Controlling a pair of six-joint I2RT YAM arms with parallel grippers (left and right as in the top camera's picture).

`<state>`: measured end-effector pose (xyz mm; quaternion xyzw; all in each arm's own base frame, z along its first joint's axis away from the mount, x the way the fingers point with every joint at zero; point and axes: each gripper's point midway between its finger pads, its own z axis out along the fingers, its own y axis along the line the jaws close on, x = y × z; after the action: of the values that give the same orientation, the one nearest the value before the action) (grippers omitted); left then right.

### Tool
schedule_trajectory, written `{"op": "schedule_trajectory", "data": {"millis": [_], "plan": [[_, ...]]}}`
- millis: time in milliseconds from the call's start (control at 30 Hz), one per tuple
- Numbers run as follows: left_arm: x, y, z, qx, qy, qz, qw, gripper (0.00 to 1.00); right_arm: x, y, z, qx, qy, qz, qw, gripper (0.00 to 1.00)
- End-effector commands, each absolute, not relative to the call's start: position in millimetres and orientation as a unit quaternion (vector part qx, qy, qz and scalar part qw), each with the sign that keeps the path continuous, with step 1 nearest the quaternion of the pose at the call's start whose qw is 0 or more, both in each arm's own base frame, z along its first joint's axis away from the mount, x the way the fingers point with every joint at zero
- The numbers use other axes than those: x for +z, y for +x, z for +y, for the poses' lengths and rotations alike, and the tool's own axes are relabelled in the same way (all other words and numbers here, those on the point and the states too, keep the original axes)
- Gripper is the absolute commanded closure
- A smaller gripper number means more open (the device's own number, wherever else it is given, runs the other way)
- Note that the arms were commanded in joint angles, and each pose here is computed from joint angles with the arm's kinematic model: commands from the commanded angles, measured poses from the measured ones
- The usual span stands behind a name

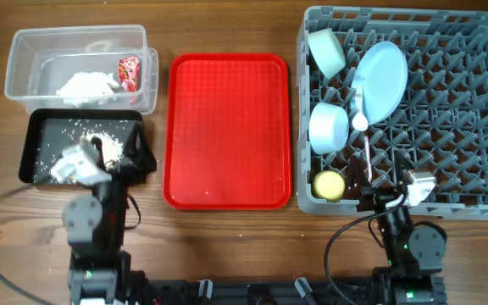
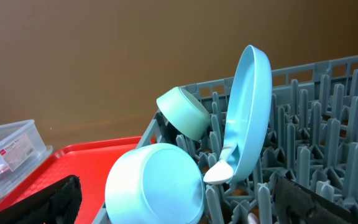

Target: Sort waste into correct bins and load items into the dishwasher rack

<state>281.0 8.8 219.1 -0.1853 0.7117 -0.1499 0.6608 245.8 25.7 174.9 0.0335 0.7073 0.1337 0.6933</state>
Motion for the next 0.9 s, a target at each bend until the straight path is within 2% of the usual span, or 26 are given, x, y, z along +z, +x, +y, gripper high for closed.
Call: {"op": "schedule_trajectory", "data": {"millis": [0, 333, 533, 733, 867], "plan": [[202, 268, 10, -0.159, -0.189, 0.698, 0.672, 0.0, 177, 245, 26, 0.139, 0.034, 0.703, 0.697, 0.0], [178, 256, 11, -0.169, -0.199, 0.678, 0.687, 0.0, 177, 245, 26, 0.139, 0.034, 0.703, 0.697, 0.0], [181, 253, 11, -0.17, -0.197, 0.673, 0.693, 0.0, 177, 245, 26, 0.139, 0.034, 0.703, 0.697, 0.0], [157, 246, 11, -0.162, -0.205, 0.704, 0.661, 0.0, 177, 245, 26, 0.139, 0.034, 0.703, 0.697, 0.01], [157, 246, 9, -0.163, -0.2, 0.705, 0.661, 0.0, 177, 245, 26, 0.139, 0.034, 0.703, 0.697, 0.0]]}}
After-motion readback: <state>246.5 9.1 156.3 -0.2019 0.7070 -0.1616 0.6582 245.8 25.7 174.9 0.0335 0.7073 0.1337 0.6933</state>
